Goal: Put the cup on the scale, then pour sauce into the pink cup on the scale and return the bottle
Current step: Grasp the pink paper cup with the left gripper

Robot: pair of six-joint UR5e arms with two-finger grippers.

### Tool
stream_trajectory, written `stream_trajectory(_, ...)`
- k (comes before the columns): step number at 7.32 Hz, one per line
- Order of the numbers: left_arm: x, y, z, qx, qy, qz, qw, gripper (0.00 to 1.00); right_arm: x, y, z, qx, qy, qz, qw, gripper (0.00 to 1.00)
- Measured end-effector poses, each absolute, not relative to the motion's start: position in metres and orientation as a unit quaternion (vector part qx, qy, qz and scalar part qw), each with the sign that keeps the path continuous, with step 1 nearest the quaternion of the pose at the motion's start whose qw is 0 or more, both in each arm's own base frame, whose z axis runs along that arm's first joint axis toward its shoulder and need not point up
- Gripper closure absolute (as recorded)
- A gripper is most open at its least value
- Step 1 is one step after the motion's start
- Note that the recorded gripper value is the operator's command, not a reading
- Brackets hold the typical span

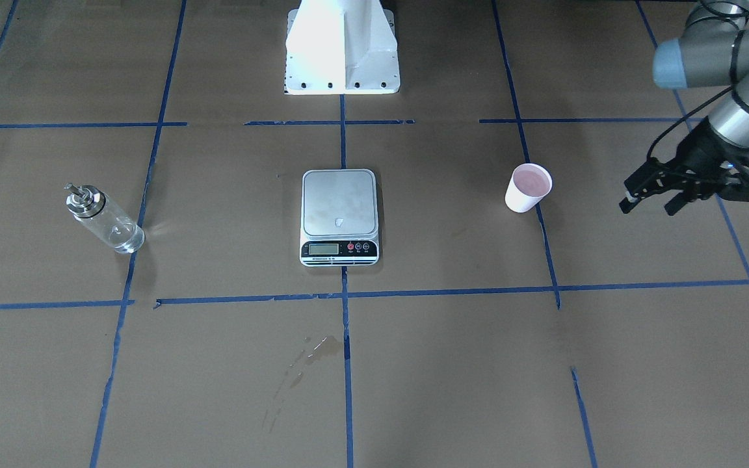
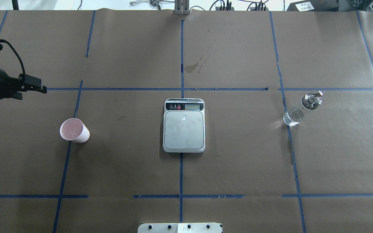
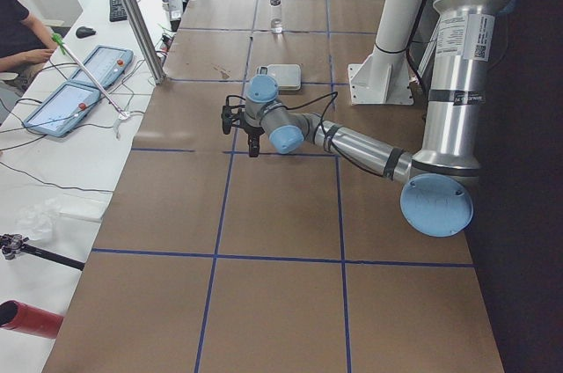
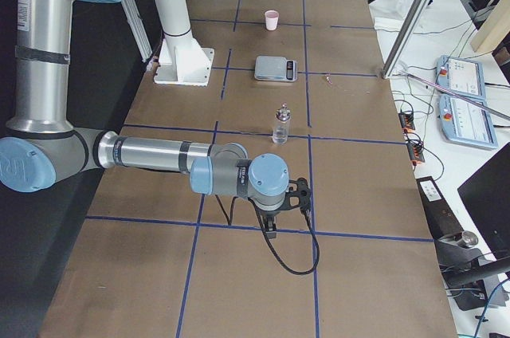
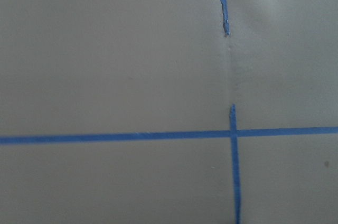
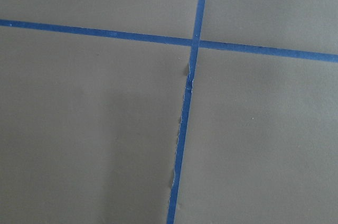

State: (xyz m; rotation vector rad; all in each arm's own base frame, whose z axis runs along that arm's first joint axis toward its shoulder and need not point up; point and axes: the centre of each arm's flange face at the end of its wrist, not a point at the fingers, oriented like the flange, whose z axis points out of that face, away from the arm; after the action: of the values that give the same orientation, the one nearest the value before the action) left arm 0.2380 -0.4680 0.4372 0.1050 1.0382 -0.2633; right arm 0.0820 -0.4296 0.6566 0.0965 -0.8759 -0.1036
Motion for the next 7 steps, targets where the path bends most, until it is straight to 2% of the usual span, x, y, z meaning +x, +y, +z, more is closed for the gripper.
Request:
stream_trajectory(3, 0.307, -0.422, 0.424, 0.005, 0.499, -0.150, 0.854, 0.00, 0.082, -0.437, 0.650, 0.061, -0.403, -0.061, 0.911, 0.00)
stream_trajectory(7, 0.333, -0.403, 0.432, -0.010, 0.490, -0.132, 0.861, 0.04, 0.082, -0.442, 0.643, 0.088, -0.398, -0.073, 0.910, 0.00)
